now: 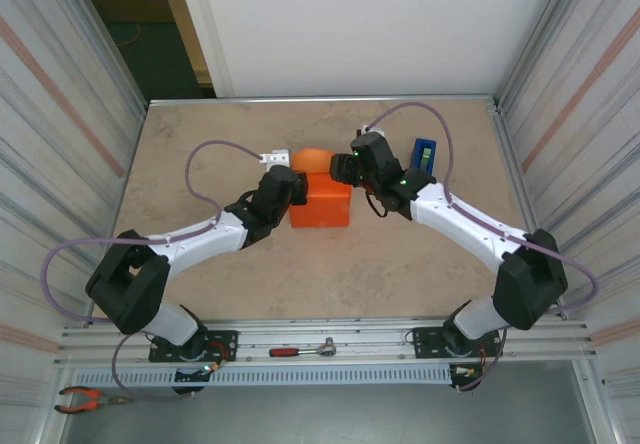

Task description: Wrap the gift box in paper

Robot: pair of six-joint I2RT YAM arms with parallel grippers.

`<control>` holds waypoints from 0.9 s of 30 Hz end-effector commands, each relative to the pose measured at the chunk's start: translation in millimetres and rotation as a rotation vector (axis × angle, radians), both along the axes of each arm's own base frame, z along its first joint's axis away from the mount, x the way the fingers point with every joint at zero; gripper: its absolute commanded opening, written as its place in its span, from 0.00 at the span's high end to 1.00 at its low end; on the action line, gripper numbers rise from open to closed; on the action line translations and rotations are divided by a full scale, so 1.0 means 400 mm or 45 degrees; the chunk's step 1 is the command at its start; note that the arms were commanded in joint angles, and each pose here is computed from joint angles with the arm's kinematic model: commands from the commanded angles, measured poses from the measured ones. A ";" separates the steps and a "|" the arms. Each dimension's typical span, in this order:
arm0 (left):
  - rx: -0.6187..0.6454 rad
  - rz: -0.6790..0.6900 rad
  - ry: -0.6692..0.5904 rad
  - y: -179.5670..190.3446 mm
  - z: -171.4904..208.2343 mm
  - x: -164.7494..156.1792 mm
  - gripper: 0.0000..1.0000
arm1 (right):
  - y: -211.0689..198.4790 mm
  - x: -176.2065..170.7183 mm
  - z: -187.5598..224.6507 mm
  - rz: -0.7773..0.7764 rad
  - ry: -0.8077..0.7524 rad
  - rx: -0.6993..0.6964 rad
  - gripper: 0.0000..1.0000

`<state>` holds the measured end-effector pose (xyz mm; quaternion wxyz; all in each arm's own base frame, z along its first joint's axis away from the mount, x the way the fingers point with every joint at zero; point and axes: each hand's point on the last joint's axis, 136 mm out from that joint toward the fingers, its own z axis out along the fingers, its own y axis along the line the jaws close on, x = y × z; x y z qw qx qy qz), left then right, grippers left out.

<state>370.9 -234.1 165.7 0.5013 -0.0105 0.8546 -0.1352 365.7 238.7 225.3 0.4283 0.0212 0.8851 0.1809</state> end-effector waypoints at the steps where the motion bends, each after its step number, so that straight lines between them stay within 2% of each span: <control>1: 0.066 -0.007 0.076 0.002 -0.047 -0.013 0.64 | -0.067 -0.024 0.059 -0.094 -0.040 0.108 0.31; 4: 0.069 -0.008 0.078 0.002 -0.048 -0.014 0.64 | -0.119 -0.033 0.035 -0.160 0.007 0.220 0.33; 8: 0.074 -0.004 0.080 0.004 -0.050 -0.014 0.64 | -0.156 -0.033 -0.001 -0.194 0.077 0.328 0.41; 18: 0.086 -0.007 0.085 0.004 -0.055 -0.013 0.65 | -0.139 -0.036 -0.079 -0.169 0.161 0.350 0.46; 23: 0.091 -0.007 0.088 0.005 -0.057 -0.014 0.65 | -0.121 -0.025 -0.114 -0.149 0.201 0.351 0.71; 25: 0.092 -0.008 0.089 0.004 -0.058 -0.014 0.65 | -0.110 -0.016 -0.120 -0.134 0.211 0.362 0.88; 27: 0.092 -0.011 0.091 0.003 -0.059 -0.013 0.66 | -0.099 -0.007 -0.125 -0.122 0.220 0.372 1.00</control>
